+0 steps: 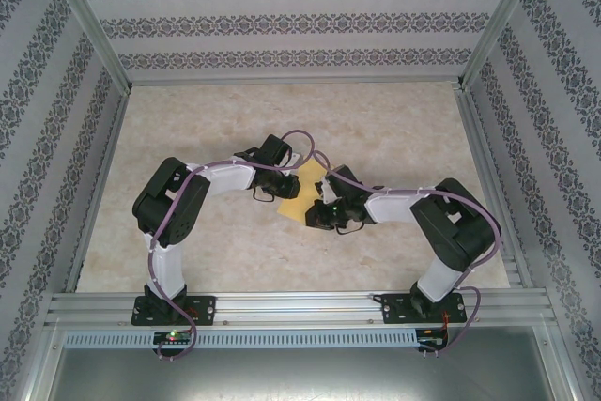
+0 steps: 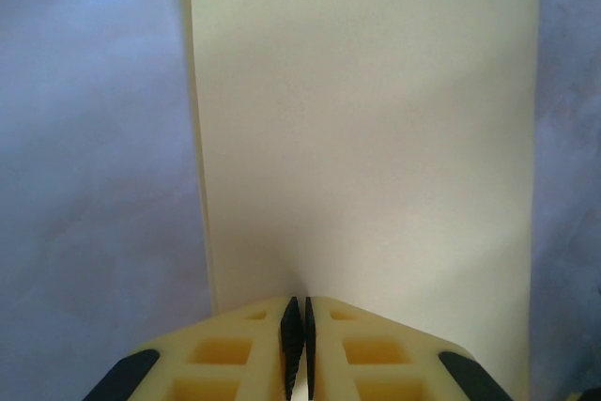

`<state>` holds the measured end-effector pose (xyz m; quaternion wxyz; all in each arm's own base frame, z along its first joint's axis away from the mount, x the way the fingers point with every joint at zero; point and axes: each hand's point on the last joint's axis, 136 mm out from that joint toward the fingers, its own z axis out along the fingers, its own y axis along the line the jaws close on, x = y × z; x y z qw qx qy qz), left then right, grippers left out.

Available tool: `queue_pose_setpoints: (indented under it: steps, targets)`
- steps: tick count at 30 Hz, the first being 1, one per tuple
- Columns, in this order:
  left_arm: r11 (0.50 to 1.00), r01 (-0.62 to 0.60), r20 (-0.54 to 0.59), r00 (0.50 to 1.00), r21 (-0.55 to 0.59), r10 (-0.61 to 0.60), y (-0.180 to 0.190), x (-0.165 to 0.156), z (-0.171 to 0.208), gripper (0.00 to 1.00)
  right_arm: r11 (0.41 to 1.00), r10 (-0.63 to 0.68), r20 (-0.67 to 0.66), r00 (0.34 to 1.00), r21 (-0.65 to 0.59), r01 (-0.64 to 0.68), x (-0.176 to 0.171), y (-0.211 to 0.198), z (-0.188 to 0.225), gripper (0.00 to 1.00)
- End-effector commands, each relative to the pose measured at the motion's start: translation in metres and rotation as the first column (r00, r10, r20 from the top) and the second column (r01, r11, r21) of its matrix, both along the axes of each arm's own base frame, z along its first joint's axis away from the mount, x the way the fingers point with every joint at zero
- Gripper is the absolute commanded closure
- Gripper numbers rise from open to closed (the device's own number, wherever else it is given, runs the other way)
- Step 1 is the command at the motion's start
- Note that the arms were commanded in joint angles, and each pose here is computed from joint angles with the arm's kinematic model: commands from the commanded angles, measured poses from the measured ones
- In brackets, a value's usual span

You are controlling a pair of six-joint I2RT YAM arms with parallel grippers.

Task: Fold a paper plane with a square sheet of paper (pick it up from the middle)
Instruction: Fold the square sheet of paper in half at the center of the table.

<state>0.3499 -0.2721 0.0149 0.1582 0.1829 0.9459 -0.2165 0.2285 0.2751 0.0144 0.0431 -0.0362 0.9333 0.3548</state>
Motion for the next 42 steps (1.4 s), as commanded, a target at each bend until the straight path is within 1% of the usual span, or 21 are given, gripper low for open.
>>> queue_pose_setpoints:
  steps: [1,2,4,6,8,11,12,17,25,30,36,42]
  targets:
    - [0.968,-0.004,-0.19,0.98,0.25,0.053,0.06,-0.045,-0.066,0.83,0.99,0.032,-0.097,0.995,-0.134,-0.045,-0.035,-0.027,-0.02,0.91]
    - [0.969,-0.003,-0.19,0.981,0.247,0.052,0.06,-0.045,-0.065,0.83,0.991,0.031,-0.088,0.996,-0.125,-0.042,-0.033,-0.026,-0.015,0.91]
    - [0.97,-0.004,-0.19,0.98,0.244,0.051,0.06,-0.045,-0.064,0.83,0.998,0.016,-0.062,0.998,-0.065,-0.02,-0.023,-0.019,-0.002,0.91]
    - [0.971,-0.005,-0.186,0.981,0.24,0.051,0.059,-0.045,-0.063,0.83,0.999,-0.034,-0.03,0.999,0.034,0.035,-0.006,-0.01,0.015,0.9]
    - [0.972,-0.006,-0.182,0.982,0.236,0.05,0.058,-0.044,-0.061,0.83,0.99,-0.092,0.006,0.996,0.107,0.091,0.014,-0.005,0.03,0.9]
    - [0.973,-0.007,-0.179,0.982,0.232,0.05,0.057,-0.043,-0.06,0.83,0.966,-0.187,0.046,0.981,0.192,0.175,0.045,-0.002,0.05,0.89]
    - [0.973,-0.006,-0.179,0.983,0.231,0.048,0.057,-0.043,-0.06,0.83,0.958,-0.221,0.056,0.974,0.201,0.206,0.055,-0.004,0.054,0.89]
    - [0.975,-0.005,-0.165,0.985,0.223,0.042,0.056,-0.041,-0.057,0.83,0.931,-0.335,0.076,0.939,0.181,0.317,0.097,-0.021,0.051,0.89]
    - [0.976,0.001,-0.155,0.987,0.218,0.034,0.057,-0.044,-0.058,0.83,0.929,-0.343,0.073,0.936,0.172,0.327,0.136,-0.018,0.031,0.89]
    - [0.97,0.005,-0.153,0.988,0.242,0.033,0.063,-0.046,-0.059,0.83,0.938,-0.336,0.082,0.938,0.121,0.325,0.146,-0.023,0.014,0.9]
    - [0.967,0.009,-0.163,0.986,0.255,0.034,0.067,-0.051,-0.063,0.83,0.935,-0.354,0.102,0.93,0.056,0.35,0.156,-0.048,-0.003,0.9]
    - [0.964,0.013,-0.174,0.984,0.265,0.035,0.071,-0.056,-0.069,0.83,0.925,-0.379,0.116,0.918,0.03,0.378,0.166,-0.07,-0.009,0.9]
